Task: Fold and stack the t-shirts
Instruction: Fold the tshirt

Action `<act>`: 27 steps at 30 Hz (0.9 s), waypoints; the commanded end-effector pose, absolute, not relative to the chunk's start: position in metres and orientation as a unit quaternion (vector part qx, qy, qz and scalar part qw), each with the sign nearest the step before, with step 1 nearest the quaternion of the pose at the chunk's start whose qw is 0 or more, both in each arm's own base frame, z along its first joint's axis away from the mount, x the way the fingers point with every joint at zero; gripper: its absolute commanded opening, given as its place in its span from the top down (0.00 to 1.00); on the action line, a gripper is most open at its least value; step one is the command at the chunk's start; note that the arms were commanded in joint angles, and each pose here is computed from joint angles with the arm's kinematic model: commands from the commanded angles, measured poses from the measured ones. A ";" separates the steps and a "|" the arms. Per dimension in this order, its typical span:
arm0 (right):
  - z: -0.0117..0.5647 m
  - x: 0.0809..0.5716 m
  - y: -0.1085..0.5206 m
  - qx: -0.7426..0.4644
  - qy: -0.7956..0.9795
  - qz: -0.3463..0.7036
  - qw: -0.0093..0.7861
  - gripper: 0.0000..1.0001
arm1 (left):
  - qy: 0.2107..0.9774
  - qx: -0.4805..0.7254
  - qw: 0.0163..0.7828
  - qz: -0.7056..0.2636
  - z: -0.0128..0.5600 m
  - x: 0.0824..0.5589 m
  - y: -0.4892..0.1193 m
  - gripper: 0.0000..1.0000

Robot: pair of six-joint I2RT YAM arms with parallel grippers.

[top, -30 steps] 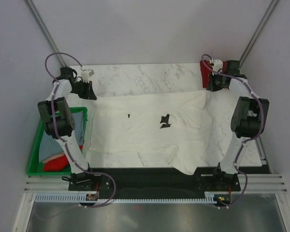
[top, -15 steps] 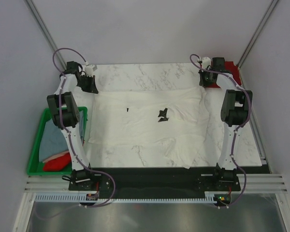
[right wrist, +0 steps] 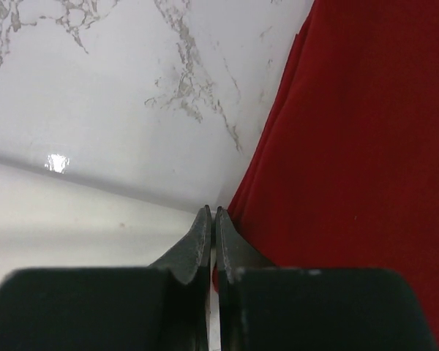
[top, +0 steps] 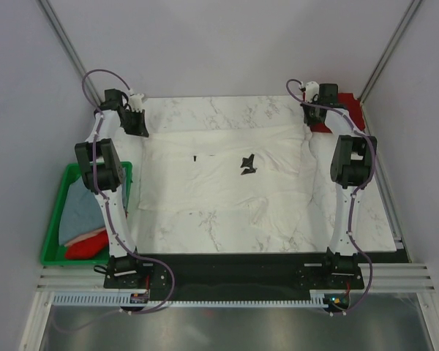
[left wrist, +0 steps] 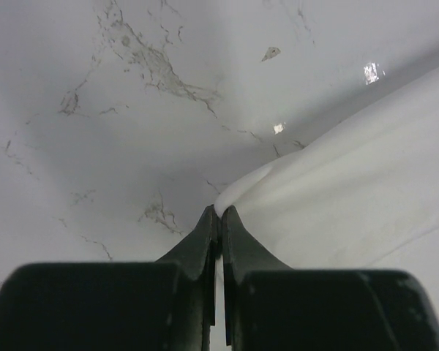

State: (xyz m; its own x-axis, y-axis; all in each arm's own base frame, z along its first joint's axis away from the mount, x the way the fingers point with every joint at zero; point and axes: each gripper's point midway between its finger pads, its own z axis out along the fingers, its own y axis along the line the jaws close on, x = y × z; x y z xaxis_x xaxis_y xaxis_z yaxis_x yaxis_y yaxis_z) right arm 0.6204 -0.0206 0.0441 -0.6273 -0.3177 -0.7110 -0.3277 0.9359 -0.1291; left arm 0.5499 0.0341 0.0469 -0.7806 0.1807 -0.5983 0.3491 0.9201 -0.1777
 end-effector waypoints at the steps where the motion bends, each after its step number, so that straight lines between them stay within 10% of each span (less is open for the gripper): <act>1: 0.087 0.651 -0.035 -0.158 0.876 -0.043 0.454 0.87 | 0.924 0.107 0.350 -0.113 0.077 0.575 0.048 0.92; 4: 0.117 0.653 -0.032 -0.144 0.866 -0.048 0.476 0.59 | 0.911 0.098 0.387 -0.109 0.113 0.584 0.048 0.78; 7: 0.154 0.647 -0.027 -0.142 0.854 -0.042 0.499 0.53 | 0.896 0.109 0.419 -0.102 0.153 0.585 0.043 0.76; 16: 0.193 0.550 0.002 -0.245 0.846 0.004 0.474 0.51 | 0.896 0.147 0.400 -0.124 0.188 0.515 0.022 0.64; 27: 0.133 0.310 0.058 -0.568 0.743 0.062 0.349 0.52 | 0.923 0.188 0.303 -0.144 0.172 0.383 0.001 0.65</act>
